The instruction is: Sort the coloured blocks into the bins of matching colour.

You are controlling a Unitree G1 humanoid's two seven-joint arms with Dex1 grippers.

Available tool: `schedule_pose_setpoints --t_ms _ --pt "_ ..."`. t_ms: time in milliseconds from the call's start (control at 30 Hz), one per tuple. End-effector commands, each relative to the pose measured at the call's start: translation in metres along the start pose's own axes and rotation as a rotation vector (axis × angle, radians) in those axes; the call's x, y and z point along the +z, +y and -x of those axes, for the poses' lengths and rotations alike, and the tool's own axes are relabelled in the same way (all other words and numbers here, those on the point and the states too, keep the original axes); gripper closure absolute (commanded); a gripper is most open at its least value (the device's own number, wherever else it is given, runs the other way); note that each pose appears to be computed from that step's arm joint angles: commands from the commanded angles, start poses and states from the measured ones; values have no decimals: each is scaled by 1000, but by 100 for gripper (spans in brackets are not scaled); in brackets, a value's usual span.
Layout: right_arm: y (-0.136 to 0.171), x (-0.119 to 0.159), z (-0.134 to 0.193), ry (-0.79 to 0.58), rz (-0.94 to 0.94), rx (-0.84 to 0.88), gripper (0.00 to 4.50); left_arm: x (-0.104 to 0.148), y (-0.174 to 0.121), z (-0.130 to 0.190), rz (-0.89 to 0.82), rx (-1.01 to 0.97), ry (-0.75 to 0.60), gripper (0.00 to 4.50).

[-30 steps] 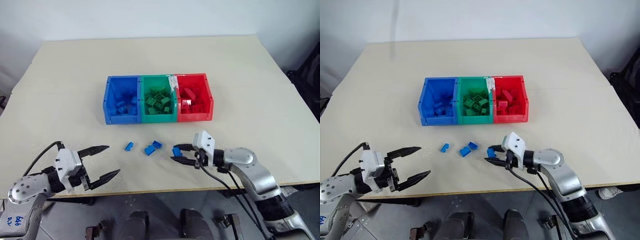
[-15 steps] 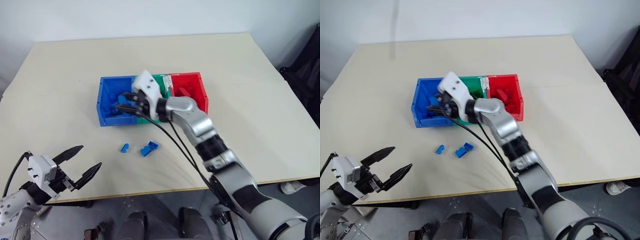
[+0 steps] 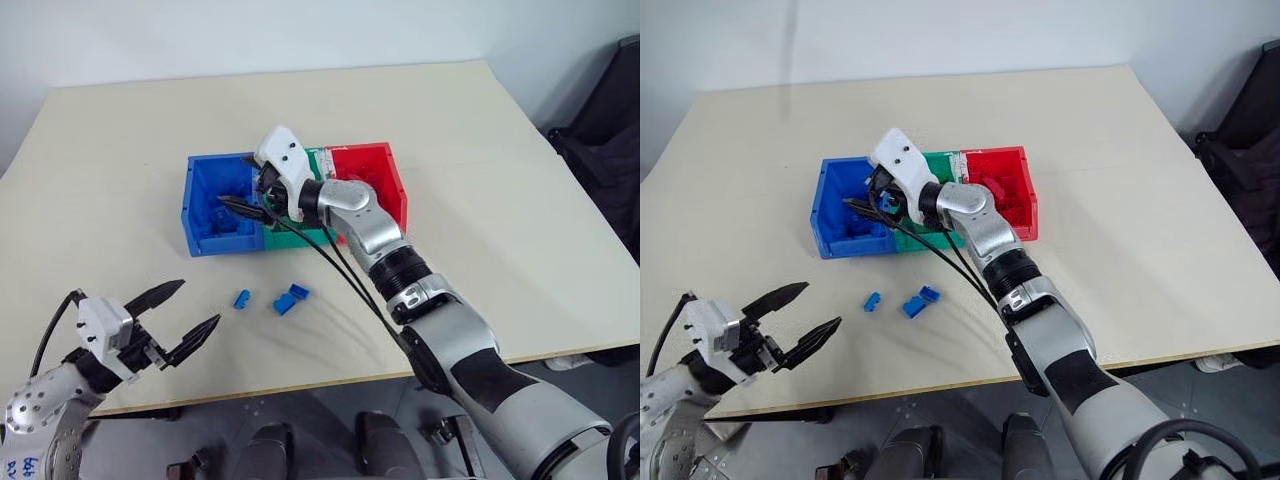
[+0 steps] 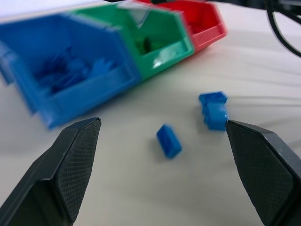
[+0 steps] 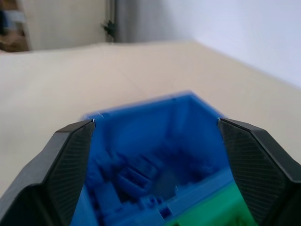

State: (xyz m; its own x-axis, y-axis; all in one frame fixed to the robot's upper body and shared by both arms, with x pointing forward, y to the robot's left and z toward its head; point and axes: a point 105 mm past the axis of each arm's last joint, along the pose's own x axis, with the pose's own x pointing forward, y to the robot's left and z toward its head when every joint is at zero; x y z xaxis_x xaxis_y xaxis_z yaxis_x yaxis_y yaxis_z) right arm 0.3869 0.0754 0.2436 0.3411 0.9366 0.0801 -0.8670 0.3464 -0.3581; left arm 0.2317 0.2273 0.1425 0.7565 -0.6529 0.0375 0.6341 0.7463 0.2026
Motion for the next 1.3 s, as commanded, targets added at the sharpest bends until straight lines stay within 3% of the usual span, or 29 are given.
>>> schedule_pose_setpoints --t_ms 33,267,433,567,700,900,1300 --pt "-4 27 26 -142 66 42 19 6 2 -7 -22 -39 -12 0" --pt "1 2 123 -134 100 60 19 6 -4 -24 -17 -169 0 0" --pt "20 -27 214 2 88 69 19 1 -2 -35 -17 -243 40 0" --pt "31 -49 262 146 78 41 19 2 -5 -42 -47 -309 34 0" --pt "32 -59 287 212 52 -18 19 2 -2 -44 -64 -327 25 0" --pt "31 -63 294 239 16 -38 19 -5 7 -37 -38 -289 55 0" --pt "45 -78 204 286 -125 96 19 -4 16 3 -43 -127 63 0"
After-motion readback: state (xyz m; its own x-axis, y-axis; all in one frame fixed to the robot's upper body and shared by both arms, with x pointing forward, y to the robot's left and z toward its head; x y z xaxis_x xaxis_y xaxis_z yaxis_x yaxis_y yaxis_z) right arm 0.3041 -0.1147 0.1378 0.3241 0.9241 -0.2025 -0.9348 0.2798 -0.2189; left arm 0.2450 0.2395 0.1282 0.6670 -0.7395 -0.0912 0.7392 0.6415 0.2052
